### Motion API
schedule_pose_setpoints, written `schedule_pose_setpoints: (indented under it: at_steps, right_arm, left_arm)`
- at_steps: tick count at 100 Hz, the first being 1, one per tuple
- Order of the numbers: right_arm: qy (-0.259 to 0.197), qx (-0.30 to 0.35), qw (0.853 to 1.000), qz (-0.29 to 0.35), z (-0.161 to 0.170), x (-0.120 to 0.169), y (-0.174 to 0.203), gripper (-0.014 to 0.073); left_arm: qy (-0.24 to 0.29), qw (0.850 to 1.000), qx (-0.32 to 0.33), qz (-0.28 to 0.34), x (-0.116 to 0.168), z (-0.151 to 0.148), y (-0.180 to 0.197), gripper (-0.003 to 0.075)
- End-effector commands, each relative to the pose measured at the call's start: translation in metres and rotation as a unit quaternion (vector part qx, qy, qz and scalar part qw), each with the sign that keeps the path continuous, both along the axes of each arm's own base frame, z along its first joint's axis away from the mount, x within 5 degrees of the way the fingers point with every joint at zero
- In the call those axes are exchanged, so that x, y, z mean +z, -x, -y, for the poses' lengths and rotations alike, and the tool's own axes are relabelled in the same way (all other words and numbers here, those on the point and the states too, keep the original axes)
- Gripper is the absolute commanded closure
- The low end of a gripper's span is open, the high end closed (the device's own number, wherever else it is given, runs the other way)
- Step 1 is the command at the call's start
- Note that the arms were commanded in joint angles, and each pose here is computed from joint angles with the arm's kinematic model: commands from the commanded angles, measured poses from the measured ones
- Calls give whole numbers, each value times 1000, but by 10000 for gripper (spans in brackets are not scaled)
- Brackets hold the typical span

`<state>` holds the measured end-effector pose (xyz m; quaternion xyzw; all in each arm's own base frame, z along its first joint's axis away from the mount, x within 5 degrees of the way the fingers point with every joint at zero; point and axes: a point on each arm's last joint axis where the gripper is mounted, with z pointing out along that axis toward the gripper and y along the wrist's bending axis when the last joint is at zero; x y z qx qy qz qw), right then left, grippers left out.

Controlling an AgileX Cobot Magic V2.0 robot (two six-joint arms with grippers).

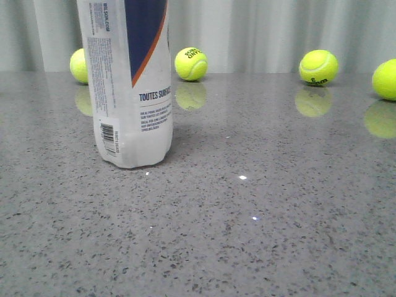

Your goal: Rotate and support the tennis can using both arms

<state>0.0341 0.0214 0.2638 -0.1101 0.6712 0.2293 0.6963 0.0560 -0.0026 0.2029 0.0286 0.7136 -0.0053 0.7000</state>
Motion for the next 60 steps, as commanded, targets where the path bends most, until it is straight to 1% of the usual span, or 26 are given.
schedule_pose_setpoints:
  at_steps: [1, 7, 14, 19, 22, 29, 36, 42, 46, 60]
  right_arm:
    - [-5, -45, 998, 54, 4, 8, -4, 664]
    - [32, -84, 993, 74, 7, 2, -7, 664]
    - [56, -130, 986, 87, 10, -6, -11, 664]
    - [62, -158, 982, 87, 12, -13, -14, 664]
    - [54, -175, 979, 86, 14, -17, -15, 664]
    - [44, -203, 975, 83, 17, -28, -18, 664]
    - [48, -223, 970, 83, 19, -39, -19, 664]
    - [53, -233, 968, 73, 20, -49, -20, 664]
    - [59, -239, 968, 56, 20, -53, -21, 664]
    - [63, -250, 965, 49, 22, -54, -21, 664]
  left_arm:
    - [6, 999, -5, 32, -6, 1, 1, 738]
    - [6, 999, -5, 32, -6, 1, 1, 738]
    - [6, 999, -5, 32, -6, 1, 1, 738]
    - [6, 999, -5, 32, -6, 1, 1, 738]
    - [6, 999, -5, 32, -6, 1, 1, 738]
    - [6, 999, -5, 32, -6, 1, 1, 738]
    - [6, 999, -5, 32, -6, 1, 1, 738]
    - [6, 999, -5, 32, -6, 1, 1, 738]
    - [6, 999, -5, 32, -6, 1, 1, 738]
    - [6, 999, -5, 32, -6, 1, 1, 738]
